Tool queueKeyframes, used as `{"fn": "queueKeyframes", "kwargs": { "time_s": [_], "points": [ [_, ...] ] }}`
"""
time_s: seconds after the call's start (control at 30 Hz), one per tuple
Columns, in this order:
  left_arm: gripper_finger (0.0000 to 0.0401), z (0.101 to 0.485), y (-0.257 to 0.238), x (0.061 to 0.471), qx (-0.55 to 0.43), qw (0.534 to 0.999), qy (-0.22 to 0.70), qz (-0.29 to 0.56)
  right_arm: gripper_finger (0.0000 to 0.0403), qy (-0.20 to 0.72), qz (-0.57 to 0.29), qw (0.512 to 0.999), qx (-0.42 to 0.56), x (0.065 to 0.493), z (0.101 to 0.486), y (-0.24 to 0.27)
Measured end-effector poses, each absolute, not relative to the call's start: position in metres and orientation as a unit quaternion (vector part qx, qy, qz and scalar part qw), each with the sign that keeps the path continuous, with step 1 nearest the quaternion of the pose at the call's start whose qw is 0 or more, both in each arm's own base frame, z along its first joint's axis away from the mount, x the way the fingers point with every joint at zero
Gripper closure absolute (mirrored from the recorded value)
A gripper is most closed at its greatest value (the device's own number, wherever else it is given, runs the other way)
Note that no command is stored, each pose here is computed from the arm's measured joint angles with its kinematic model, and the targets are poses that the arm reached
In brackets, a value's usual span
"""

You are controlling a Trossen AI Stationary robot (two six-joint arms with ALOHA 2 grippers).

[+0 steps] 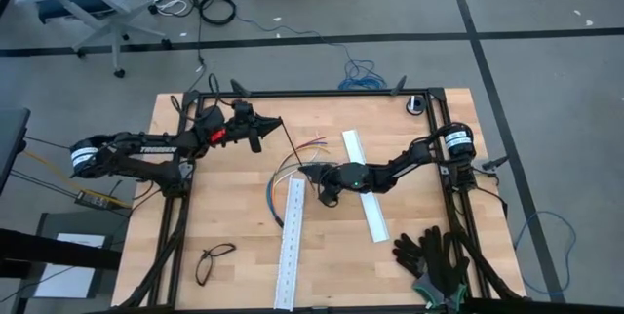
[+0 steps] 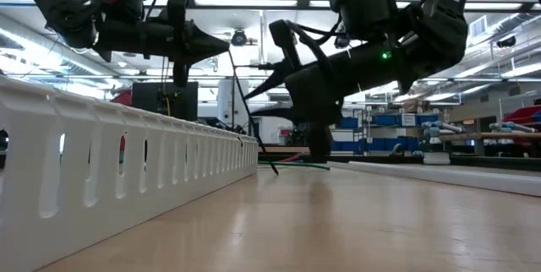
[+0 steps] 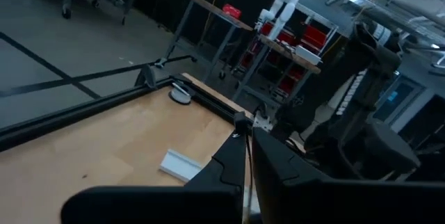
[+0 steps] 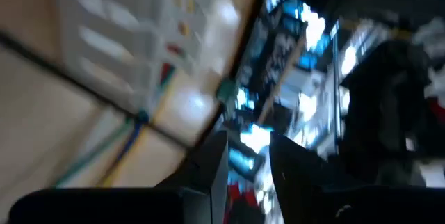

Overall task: Ziptie cables
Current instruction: Wrap the black zip tie around the object

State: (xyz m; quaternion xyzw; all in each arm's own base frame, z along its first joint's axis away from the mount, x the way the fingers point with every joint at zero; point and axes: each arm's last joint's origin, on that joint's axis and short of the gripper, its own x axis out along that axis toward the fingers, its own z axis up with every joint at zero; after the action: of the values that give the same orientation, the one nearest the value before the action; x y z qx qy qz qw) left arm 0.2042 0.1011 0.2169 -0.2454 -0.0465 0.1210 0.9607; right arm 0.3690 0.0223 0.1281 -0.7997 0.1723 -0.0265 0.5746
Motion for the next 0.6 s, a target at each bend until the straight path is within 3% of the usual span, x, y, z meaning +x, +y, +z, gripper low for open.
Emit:
{"fn": "queueKeyframes", "kwargs": {
  "time_s": [0.1,0.27,0.6],
  "points": [
    [0.0401,0.217,0.104,0.203,-0.258,0.958,-0.047,0.117,0.0313,0.165,0.0,0.568,-0.806,0.369,0.125,0.018],
    [0.0401,0.215,0.106,0.202,-0.271,0.955,-0.035,0.113,0.0313,0.204,-0.03,0.533,-0.821,0.369,0.127,0.001],
    [0.0401,0.214,0.105,0.202,-0.288,0.952,-0.03,0.102,0.0313,0.221,-0.048,0.534,-0.815,0.369,0.128,-0.02]
  ]
}}
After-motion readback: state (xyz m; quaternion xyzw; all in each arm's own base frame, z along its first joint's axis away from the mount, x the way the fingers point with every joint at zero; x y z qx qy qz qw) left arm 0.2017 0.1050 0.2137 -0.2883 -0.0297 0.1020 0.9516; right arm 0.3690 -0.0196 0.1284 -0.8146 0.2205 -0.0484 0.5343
